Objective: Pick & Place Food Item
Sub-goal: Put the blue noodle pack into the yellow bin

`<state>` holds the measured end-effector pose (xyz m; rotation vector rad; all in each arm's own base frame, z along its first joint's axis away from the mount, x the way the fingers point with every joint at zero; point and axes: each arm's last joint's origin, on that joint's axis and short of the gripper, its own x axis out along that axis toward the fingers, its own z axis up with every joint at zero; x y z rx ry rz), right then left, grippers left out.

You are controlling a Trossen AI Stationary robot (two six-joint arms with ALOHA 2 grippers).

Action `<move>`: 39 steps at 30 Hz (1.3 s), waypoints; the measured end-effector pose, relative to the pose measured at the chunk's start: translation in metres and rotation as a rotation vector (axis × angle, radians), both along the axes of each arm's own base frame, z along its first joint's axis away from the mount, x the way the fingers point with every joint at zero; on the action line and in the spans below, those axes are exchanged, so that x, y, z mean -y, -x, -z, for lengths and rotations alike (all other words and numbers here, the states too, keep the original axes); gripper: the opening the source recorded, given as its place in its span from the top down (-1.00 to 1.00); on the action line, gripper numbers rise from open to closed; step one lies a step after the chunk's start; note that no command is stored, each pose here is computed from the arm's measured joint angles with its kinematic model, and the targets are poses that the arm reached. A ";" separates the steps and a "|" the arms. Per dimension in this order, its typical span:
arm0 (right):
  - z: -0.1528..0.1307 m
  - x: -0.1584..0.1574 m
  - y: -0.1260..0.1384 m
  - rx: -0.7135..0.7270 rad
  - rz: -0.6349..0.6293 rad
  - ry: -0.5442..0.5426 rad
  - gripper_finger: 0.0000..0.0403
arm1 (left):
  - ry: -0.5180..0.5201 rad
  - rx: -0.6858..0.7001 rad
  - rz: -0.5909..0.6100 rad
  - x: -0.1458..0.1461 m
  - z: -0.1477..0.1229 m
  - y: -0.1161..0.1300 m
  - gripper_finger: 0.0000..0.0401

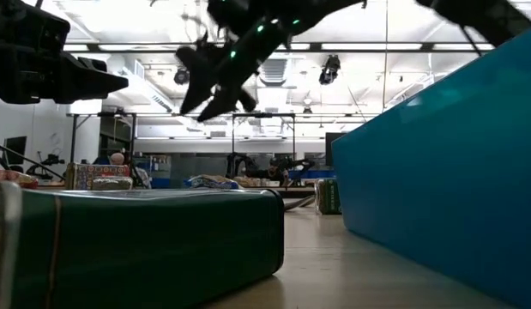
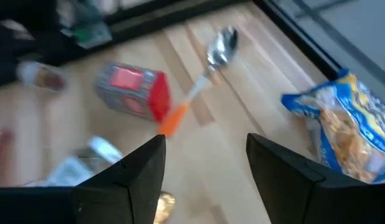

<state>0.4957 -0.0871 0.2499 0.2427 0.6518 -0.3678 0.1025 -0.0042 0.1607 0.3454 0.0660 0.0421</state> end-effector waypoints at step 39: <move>0.035 -0.094 0.295 0.637 -0.042 0.356 -0.10 | 0.000 0.000 0.000 0.000 0.000 0.000 1.00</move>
